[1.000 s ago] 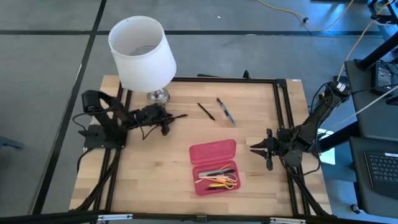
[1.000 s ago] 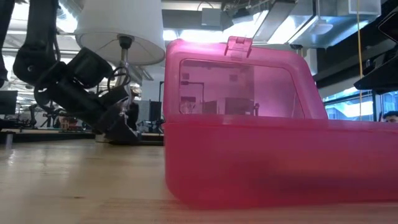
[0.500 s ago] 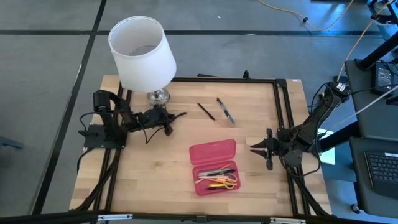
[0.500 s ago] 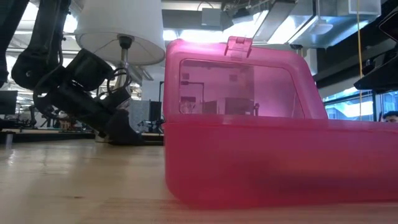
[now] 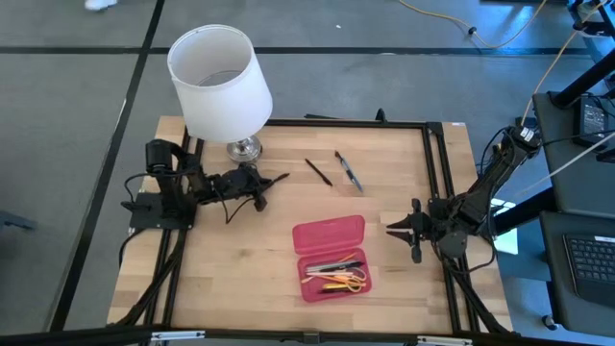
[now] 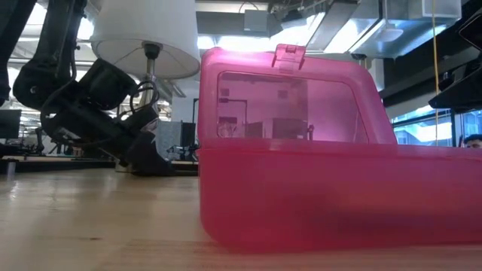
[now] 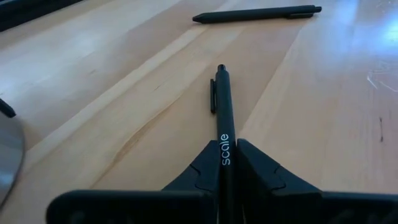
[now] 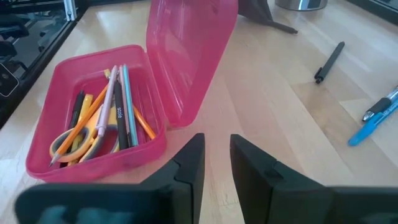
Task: Pick & place school supplies into a supply box
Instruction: Put the black pen into the pink supply box
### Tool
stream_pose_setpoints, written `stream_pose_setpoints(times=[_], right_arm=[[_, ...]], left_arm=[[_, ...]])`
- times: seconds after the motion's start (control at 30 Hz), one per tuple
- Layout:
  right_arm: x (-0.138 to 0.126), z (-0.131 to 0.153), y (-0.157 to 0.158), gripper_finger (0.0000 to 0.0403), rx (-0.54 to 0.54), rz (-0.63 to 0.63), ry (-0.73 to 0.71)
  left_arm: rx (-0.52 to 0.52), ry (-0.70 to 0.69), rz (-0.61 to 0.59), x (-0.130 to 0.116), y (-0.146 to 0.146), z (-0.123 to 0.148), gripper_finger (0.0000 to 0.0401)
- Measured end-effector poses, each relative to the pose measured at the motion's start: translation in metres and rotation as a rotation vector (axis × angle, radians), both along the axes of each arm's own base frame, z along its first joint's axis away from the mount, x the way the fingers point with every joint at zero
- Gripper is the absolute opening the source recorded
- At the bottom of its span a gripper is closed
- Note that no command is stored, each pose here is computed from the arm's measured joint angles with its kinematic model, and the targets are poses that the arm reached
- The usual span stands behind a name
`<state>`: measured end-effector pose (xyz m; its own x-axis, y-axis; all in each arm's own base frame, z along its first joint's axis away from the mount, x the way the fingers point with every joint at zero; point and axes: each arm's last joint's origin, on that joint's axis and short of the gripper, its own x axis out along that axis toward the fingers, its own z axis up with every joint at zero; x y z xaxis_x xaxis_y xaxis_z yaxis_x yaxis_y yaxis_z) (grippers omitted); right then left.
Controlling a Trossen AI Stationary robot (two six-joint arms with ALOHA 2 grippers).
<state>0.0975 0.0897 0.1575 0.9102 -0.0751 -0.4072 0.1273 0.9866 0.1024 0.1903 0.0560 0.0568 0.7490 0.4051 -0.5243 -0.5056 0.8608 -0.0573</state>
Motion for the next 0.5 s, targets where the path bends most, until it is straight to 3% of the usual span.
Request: stream_pose_setpoints(times=[0.5], right_arm=[[0.000,0.000,0.000,0.0080,0.002,0.003,0.002]], left_arm=[[0.003,-0.120,-0.010,0.004,0.000,0.011,0.0026]])
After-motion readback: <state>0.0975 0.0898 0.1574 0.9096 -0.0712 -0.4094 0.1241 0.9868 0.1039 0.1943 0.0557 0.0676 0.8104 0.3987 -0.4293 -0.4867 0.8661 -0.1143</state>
